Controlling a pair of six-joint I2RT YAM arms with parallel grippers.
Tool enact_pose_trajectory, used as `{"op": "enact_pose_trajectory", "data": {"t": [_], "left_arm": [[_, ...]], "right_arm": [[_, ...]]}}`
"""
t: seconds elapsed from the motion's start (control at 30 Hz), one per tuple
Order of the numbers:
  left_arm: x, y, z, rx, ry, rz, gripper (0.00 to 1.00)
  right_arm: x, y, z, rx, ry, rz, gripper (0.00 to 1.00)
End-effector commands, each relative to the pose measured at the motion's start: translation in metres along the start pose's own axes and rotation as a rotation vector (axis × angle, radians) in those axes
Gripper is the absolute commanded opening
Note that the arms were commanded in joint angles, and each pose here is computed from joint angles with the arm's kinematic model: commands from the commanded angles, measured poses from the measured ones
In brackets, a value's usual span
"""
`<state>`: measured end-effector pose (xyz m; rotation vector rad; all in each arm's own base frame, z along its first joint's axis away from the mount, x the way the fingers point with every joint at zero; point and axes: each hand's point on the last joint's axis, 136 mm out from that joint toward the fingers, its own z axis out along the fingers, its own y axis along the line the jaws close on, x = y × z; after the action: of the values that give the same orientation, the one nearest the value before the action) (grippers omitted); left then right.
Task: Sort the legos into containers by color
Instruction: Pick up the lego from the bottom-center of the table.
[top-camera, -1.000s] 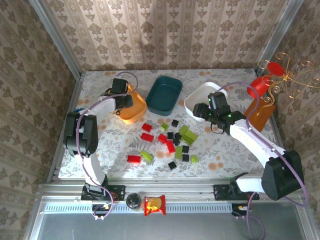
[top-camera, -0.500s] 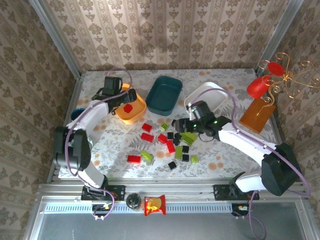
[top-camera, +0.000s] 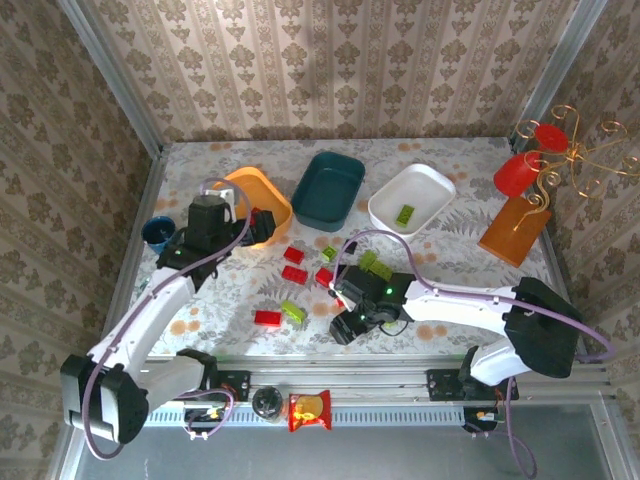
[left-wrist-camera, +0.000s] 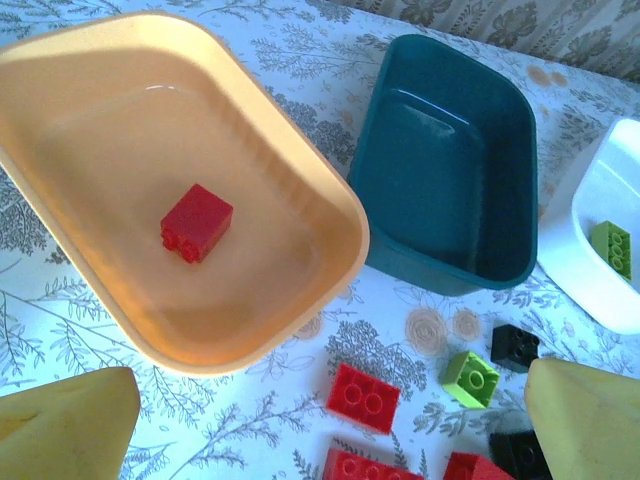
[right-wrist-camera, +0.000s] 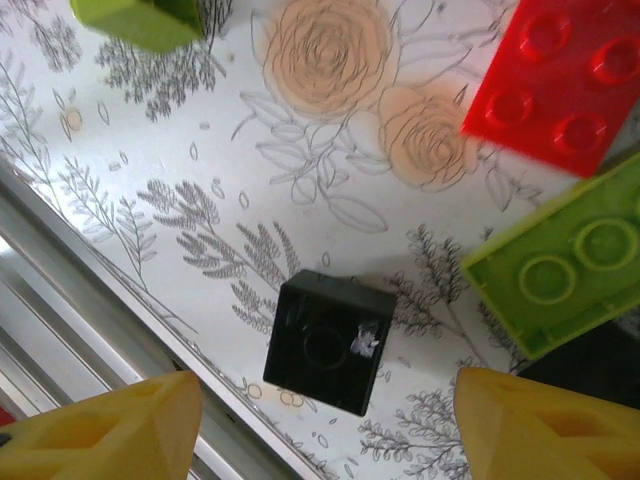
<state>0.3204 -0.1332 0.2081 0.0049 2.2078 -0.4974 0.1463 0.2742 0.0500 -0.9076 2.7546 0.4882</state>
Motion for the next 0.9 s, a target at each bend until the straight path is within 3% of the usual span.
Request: {"op": "enact_pose_trajectory", "data": {"t": [0.0,0.43,0.67,0.87], "left_arm": [[0.011,0.003,-0.007,-0.015,0.021,-0.014,1.0],[0.014,0.008,-0.01,-0.031,0.011,-0.017,1.0],[0.018,0.011,-0.015,-0.043,0.014,-0.014,1.0],[0.024,0.012,-0.015,-0.039,0.018,-0.024,1.0]], "right_arm": [[0.01,-0.001,0.006,0.048,0.056,-0.036,0.65],[-0.001,-0.003,0.032,0.166,0.088,-0.112,0.6],[-0.004,-0.006,0.035,0.2,0.082,-0.137,0.41],[-0.04,0.002,0.005,0.106,-0.061,-0.122,0.29]]}}
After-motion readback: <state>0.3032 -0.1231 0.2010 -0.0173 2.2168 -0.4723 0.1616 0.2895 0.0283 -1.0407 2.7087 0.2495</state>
